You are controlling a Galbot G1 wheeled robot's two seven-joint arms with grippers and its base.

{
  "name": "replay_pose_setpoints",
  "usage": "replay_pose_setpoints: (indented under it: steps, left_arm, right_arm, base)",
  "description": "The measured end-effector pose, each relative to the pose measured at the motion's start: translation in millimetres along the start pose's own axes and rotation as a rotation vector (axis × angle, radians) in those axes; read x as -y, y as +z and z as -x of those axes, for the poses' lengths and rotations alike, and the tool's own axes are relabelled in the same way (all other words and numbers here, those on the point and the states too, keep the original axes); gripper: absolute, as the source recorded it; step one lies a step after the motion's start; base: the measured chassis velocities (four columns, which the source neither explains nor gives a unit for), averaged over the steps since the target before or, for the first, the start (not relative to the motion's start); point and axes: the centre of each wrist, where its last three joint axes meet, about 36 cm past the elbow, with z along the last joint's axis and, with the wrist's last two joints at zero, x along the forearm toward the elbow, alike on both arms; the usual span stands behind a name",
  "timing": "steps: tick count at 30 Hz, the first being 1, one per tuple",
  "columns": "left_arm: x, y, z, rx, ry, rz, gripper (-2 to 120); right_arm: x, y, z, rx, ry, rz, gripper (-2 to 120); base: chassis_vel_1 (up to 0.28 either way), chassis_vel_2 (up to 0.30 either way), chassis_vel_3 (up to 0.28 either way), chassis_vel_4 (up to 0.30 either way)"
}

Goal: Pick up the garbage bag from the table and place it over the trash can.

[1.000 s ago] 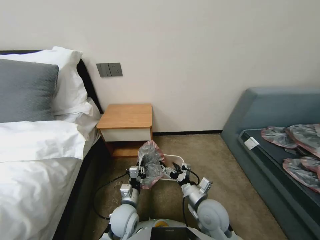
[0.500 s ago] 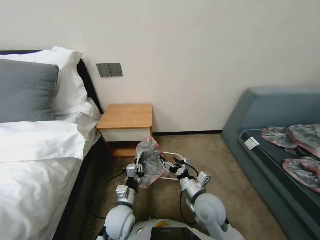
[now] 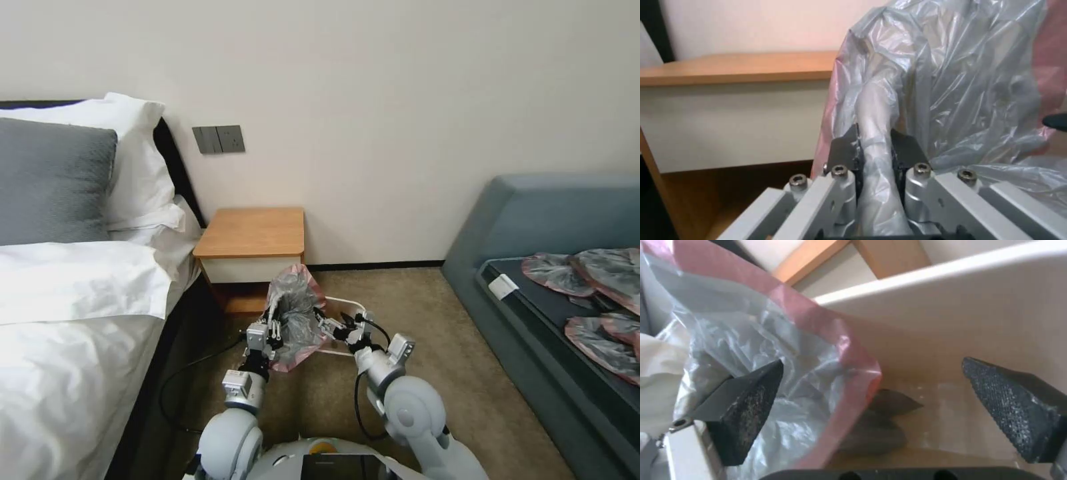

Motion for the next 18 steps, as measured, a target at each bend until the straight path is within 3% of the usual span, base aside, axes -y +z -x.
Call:
replay_pose_setpoints:
  steps: [18]
  left_arm:
    - [-2.2, -5.2, -0.8, 0.022, 0.027, 0.000, 8]
  right_arm:
    - [3.9, -5.8, 17.3, -0.008, -0.033, 0.012, 100]
  base:
    - [0.000, 0.000, 0.000, 0.000]
